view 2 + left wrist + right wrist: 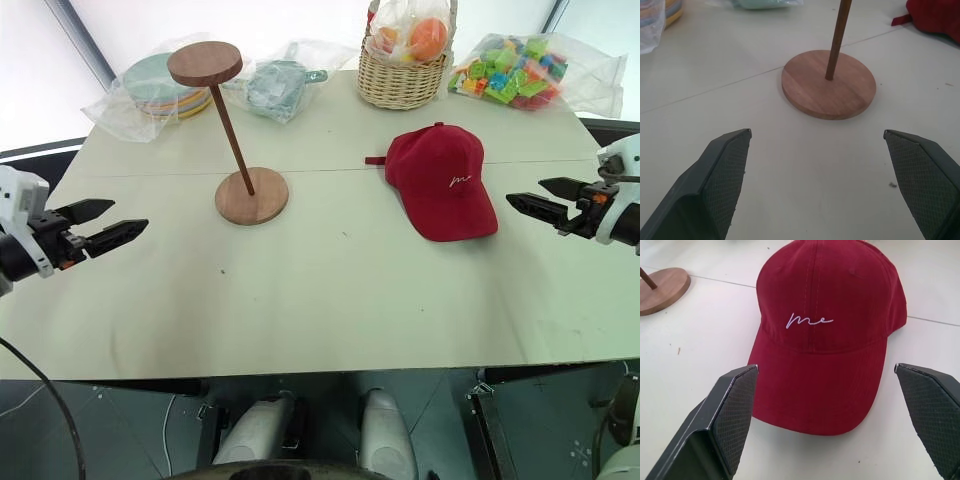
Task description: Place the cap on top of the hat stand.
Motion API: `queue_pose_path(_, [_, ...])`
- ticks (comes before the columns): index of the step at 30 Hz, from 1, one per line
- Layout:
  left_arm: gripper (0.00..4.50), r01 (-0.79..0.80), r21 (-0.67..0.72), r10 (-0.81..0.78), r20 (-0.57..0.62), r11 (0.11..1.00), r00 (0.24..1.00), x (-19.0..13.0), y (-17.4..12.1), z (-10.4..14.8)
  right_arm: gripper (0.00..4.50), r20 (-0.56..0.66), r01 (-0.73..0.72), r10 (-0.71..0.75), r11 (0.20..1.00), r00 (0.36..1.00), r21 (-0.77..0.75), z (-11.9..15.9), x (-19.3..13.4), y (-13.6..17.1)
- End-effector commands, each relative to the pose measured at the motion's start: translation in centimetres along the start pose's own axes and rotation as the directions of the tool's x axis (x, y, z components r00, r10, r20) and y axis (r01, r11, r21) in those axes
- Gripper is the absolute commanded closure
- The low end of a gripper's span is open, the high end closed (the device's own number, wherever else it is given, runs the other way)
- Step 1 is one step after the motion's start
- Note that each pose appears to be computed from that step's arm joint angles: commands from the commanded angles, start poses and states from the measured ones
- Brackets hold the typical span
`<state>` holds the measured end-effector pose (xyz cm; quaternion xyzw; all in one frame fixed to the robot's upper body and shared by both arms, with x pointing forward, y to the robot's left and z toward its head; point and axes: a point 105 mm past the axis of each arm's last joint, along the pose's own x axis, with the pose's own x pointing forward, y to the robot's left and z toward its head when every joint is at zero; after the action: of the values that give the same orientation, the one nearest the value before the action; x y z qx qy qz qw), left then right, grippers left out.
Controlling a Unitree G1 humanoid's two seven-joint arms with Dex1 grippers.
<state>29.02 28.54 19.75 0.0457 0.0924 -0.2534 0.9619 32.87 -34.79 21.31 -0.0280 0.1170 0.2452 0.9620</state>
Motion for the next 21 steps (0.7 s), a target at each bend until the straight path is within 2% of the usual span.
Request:
queue_pose_path(1, [0.06,-0.023,0.051,0.021,0.035,0.998,0.999,-0.9,0.3,1.5,0.0,0.028,-0.002,0.003,1.0,1.0,-0.029,1.2,-0.2,0.0])
queue_pose_path(16, [0.06,-0.021,0.069,0.018,0.033,0.997,0.999,-0.9,0.5,1.7,0.0,0.027,-0.009,0.009,0.999,1.0,-0.034,1.4,0.0,0.1])
queue_pose_path(21, [0.06,0.11,0.132,-0.117,0.042,0.985,0.992,-0.7,-1.0,3.7,0.0,0.026,-0.01,0.011,0.999,1.0,-0.037,1.6,0.3,0.1])
